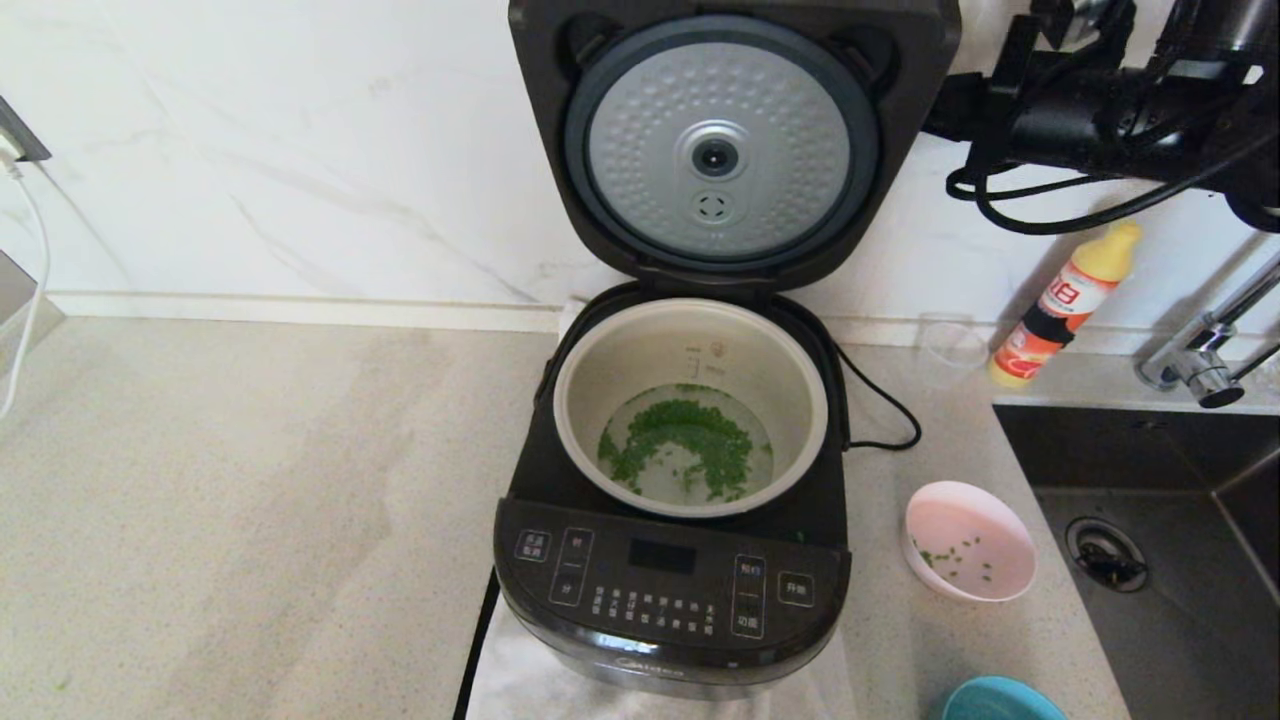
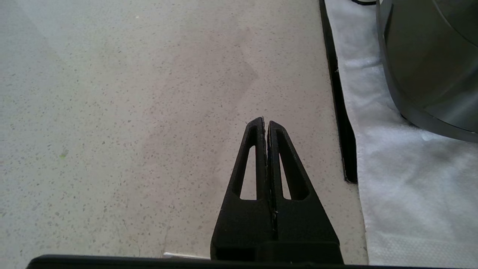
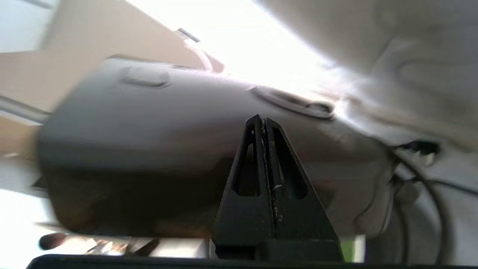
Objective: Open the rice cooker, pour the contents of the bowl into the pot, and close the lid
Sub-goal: Close the rice cooker
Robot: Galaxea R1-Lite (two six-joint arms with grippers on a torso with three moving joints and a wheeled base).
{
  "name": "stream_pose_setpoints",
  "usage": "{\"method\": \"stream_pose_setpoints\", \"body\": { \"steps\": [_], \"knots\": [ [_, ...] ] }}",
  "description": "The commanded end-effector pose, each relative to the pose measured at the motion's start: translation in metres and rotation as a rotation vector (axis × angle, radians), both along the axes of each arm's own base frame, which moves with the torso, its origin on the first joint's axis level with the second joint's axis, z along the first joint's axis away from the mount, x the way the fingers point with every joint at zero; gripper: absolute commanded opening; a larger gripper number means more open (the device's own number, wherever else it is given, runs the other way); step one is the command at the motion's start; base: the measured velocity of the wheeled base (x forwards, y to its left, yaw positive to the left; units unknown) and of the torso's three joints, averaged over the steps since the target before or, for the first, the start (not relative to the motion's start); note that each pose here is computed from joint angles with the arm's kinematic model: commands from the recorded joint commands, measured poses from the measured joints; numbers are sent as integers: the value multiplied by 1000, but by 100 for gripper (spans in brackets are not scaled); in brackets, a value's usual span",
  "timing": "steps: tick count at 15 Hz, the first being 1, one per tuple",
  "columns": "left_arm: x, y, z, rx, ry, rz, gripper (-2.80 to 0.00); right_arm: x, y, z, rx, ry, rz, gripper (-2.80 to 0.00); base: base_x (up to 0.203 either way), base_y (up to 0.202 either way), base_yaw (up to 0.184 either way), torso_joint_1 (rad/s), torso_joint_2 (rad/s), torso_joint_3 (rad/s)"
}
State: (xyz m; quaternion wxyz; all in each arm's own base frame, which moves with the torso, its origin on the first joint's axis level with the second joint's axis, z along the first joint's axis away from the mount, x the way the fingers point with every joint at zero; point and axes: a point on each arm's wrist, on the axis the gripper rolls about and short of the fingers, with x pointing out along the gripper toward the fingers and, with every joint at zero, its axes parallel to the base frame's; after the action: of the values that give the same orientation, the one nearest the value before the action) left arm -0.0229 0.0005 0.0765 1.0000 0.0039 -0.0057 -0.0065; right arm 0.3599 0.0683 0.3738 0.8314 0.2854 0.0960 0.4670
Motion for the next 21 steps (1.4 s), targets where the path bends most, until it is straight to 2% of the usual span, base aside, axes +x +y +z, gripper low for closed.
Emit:
{"method": "stream_pose_setpoints", "body": {
  "steps": [1, 6, 10, 21],
  "knots": [
    [1, 0, -2, 0, 8, 1, -280, -13, -7, 9, 10, 0, 32, -280, 0, 0, 0, 0, 0, 0],
    [1, 0, -2, 0, 8, 1, -280, -23, -5, -7, -12, 64, 102, -280, 0, 0, 0, 0, 0, 0],
    [1, 0, -2, 0, 8, 1, -280, -34, -1, -9, -22, 87, 172, -280, 0, 0, 0, 0, 0, 0],
    [1, 0, -2, 0, 8, 1, -280, -50, 21, -64, -67, 253, 245, -280, 0, 0, 0, 0, 0, 0]
  ]
}}
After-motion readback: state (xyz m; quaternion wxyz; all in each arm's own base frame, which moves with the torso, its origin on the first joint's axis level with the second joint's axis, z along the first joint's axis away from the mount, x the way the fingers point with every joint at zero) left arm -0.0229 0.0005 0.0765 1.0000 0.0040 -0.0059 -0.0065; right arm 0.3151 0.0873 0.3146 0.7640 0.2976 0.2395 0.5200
